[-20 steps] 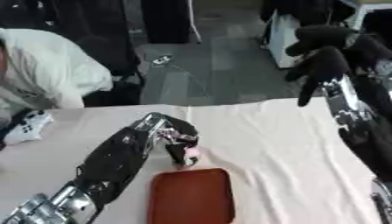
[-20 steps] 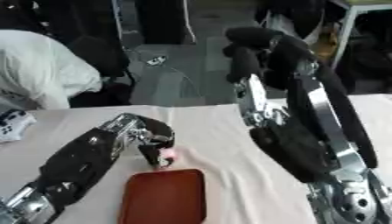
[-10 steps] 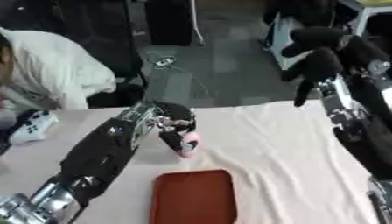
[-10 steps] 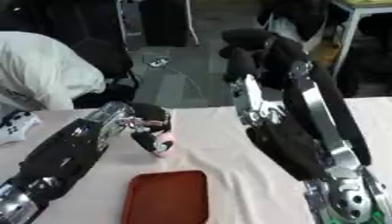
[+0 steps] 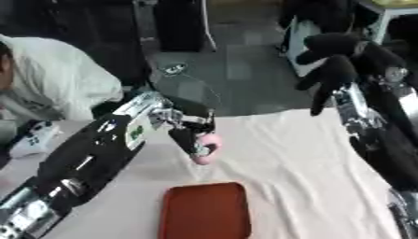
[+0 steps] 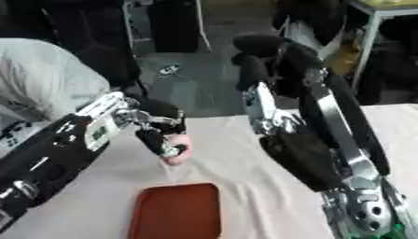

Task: Pick up objects on the table and place them in the box.

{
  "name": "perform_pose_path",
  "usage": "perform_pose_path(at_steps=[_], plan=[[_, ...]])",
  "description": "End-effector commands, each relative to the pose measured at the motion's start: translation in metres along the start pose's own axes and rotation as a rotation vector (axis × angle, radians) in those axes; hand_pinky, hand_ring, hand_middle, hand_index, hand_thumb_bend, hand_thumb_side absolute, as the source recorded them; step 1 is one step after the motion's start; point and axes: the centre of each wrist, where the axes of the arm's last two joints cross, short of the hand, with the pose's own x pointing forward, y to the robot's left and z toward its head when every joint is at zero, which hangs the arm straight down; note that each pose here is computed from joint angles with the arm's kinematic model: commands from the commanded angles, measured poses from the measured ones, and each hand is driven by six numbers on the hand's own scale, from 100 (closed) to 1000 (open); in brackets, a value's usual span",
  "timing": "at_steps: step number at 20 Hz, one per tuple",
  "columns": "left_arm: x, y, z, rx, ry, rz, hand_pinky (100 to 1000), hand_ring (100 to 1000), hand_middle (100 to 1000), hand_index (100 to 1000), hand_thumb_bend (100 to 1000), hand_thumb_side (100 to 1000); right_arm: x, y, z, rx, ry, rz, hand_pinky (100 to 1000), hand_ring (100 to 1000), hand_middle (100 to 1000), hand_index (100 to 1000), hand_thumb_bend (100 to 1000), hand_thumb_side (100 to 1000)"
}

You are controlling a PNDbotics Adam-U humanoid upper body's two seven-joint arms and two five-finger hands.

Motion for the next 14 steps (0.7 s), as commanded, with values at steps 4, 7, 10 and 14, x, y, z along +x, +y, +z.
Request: perform_pose_path(at_steps=[4,7,10,14], plan=[[0.016,0.001,0.01,-0.149,-0.051,0.015,100,100,185,445,100,539,0.003,-0.004,0.0,-0.002,-0.011,0.008,358,566,658,807,100,738],[0.023,-0.011,0.011,-0.212,-0.061,0.027,100,100,182,447,100,538,0.003,-0.004,0.0,-0.001,-0.011,0.01,359,566,659,808,100,737],[0.029,-0.028,0.008,-0.283,-0.08,0.041,100,100,180,451,100,489,0.003,-0.004,0.0,0.001,-0.012,0.01,359,567,659,808,100,738],[0.038,-0.042,0.003,-0.333,-0.107,0.04,100,100,194,464,100,549,0.003,-0.004,0.0,0.006,-0.012,0.011,358,567,659,808,100,740]])
